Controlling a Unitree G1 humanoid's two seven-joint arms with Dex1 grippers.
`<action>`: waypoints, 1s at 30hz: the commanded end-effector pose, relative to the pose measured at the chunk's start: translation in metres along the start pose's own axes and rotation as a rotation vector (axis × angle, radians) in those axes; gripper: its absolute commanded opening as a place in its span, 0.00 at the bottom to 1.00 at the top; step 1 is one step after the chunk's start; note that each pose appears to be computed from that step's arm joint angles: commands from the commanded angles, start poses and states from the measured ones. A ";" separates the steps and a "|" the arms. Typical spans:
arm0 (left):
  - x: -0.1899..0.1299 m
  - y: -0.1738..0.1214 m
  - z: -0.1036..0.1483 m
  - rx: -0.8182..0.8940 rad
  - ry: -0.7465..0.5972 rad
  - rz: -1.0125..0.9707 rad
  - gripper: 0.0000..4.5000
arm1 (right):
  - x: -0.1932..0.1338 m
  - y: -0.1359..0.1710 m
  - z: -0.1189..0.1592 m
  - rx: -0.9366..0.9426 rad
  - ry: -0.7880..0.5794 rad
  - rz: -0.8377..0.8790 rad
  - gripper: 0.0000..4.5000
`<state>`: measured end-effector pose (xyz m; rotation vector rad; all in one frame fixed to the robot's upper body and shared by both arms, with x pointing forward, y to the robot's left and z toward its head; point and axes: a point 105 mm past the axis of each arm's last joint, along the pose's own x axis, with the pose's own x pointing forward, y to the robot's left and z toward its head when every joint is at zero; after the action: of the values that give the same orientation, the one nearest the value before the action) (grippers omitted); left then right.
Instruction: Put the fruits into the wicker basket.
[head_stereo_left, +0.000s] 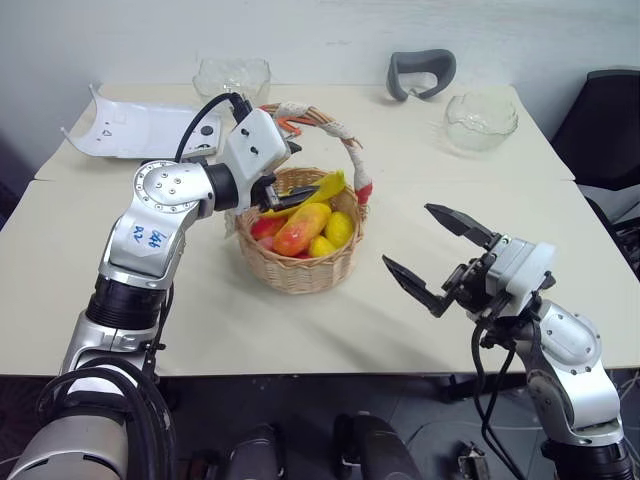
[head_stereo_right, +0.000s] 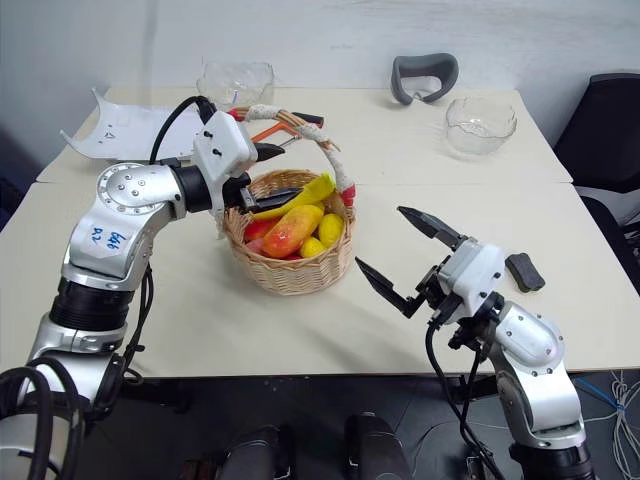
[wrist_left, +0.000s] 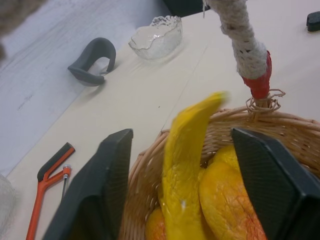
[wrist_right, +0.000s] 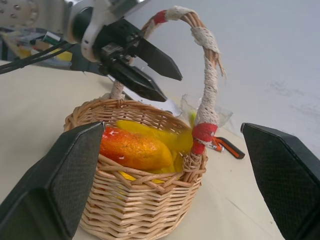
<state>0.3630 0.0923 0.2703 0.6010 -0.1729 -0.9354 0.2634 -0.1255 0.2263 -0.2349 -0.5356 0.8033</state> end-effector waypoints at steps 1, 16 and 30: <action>-0.022 -0.002 0.020 -0.008 -0.054 -0.111 0.94 | 0.007 -0.008 0.013 0.066 -0.048 -0.018 1.00; -0.143 0.001 -0.025 -0.321 -0.082 -0.156 0.94 | 0.080 -0.044 -0.051 0.225 0.198 0.244 1.00; -0.164 -0.031 -0.050 -0.432 -0.008 -0.117 0.96 | 0.087 -0.032 -0.041 0.244 0.092 0.484 0.34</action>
<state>0.2651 0.2360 0.2215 0.1840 0.1003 -1.0304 0.3579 -0.0781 0.2237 -0.1431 -0.2289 1.3187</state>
